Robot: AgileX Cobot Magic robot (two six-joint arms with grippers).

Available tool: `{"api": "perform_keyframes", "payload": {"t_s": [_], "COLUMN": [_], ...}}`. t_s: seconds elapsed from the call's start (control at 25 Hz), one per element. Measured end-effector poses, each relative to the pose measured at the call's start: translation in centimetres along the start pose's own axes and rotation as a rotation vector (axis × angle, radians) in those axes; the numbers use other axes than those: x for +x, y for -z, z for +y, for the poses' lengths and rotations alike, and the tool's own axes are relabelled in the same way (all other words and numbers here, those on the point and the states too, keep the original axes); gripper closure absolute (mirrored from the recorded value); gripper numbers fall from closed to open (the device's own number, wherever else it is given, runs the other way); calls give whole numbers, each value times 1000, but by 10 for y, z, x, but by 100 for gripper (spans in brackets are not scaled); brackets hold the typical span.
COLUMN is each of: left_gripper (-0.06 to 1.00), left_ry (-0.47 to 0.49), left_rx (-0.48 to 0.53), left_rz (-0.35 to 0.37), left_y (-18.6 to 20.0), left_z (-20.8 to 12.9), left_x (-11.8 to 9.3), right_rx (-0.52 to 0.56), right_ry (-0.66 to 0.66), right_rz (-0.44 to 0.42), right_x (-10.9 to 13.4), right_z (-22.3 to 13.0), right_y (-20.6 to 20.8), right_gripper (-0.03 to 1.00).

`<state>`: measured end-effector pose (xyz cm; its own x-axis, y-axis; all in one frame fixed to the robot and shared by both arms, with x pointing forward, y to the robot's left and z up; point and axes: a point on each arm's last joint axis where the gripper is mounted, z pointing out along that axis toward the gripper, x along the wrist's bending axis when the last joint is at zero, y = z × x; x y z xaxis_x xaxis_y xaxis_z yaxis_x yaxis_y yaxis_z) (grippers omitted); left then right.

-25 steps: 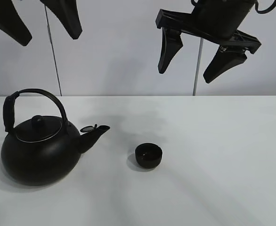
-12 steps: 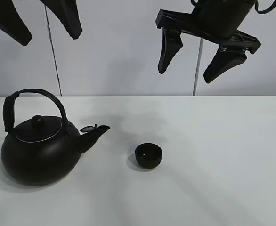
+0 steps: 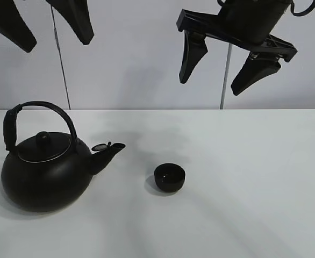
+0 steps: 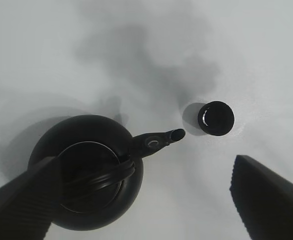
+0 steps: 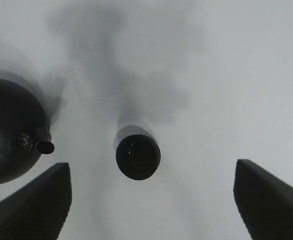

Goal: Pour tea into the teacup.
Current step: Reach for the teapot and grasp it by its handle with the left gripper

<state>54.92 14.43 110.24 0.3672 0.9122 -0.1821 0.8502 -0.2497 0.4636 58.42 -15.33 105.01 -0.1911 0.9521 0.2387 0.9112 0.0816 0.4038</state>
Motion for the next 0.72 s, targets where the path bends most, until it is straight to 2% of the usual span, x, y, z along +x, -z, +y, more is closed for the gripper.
{"api": "perform_keyframes", "payload": {"t_s": [0.44,0.72], "left_gripper": [29,29], "left_ry": [0,0], "left_rx": [0,0], "left_rz": [0,0], "left_y": [0,0], "left_z": [0,0], "left_x": [0,0], "right_rx": [-4,-80], "right_ry": [-3,-4], "right_rz": [4,14], "right_x": [0,1], "right_z": [0,7], "right_y": [0,0], "right_gripper": [36,36]}}
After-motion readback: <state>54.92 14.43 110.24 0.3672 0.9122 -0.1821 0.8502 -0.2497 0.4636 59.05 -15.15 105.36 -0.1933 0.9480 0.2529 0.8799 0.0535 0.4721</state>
